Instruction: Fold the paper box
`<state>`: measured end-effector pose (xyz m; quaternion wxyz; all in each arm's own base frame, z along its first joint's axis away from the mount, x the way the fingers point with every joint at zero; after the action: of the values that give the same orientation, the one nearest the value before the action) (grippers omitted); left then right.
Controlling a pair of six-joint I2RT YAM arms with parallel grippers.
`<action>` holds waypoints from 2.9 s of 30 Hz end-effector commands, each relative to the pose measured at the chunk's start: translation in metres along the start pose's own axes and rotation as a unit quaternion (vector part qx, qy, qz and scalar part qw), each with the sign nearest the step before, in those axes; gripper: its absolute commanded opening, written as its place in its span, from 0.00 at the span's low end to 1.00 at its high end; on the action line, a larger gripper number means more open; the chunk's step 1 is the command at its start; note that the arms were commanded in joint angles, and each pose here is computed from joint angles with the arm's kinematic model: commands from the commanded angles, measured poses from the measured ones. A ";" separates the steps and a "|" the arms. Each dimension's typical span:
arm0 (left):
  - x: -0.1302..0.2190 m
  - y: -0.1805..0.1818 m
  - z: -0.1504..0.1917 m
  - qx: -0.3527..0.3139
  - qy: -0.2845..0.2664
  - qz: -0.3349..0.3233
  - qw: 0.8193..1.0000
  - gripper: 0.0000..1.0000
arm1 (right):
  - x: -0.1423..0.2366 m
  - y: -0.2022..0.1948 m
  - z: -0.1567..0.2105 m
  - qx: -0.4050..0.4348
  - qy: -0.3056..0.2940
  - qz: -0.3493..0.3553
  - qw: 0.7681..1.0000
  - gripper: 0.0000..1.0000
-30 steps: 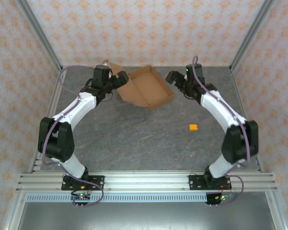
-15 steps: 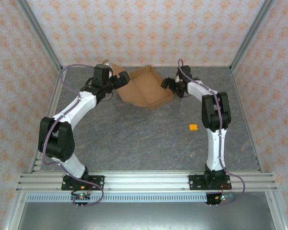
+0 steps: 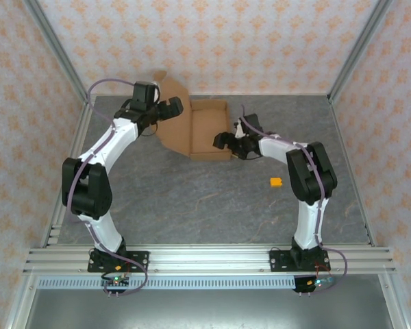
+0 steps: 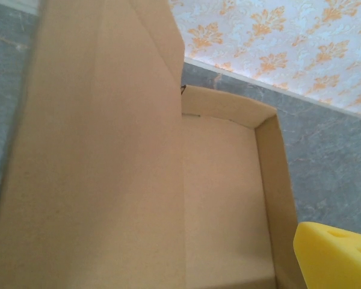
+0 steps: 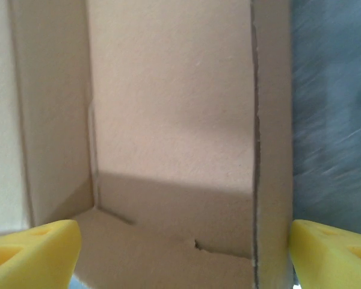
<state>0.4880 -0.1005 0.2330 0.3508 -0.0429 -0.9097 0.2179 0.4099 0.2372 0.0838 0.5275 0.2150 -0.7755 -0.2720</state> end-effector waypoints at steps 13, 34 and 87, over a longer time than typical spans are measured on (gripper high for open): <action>-0.015 0.059 -0.058 -0.100 0.006 -0.131 0.986 1.00 | 0.062 0.011 0.003 0.073 -0.098 0.063 0.991 0.99; 0.044 0.055 -0.119 -0.097 -0.073 -0.176 0.977 1.00 | -0.003 -0.027 -0.141 0.216 -0.053 0.225 0.949 0.89; -0.025 0.146 0.055 -0.026 0.048 -0.203 0.978 0.90 | 0.181 -0.121 0.077 -0.091 -0.051 0.354 0.929 0.94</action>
<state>0.4471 0.0051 0.1167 0.4183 0.1434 -0.8872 0.1316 0.2969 0.0496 0.1154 0.5440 -0.1335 -0.8197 -0.1197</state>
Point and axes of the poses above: each hand's point on the last joint's axis, 136 mm out from that joint toward the fingers, its own x axis back along the fingers, its own y axis along the line the jaws close on, z = x × y, the point moved 3 cm from there along x, back along the fingers, and after that the axes turned 1 degree about x, right-handed, at the moved point
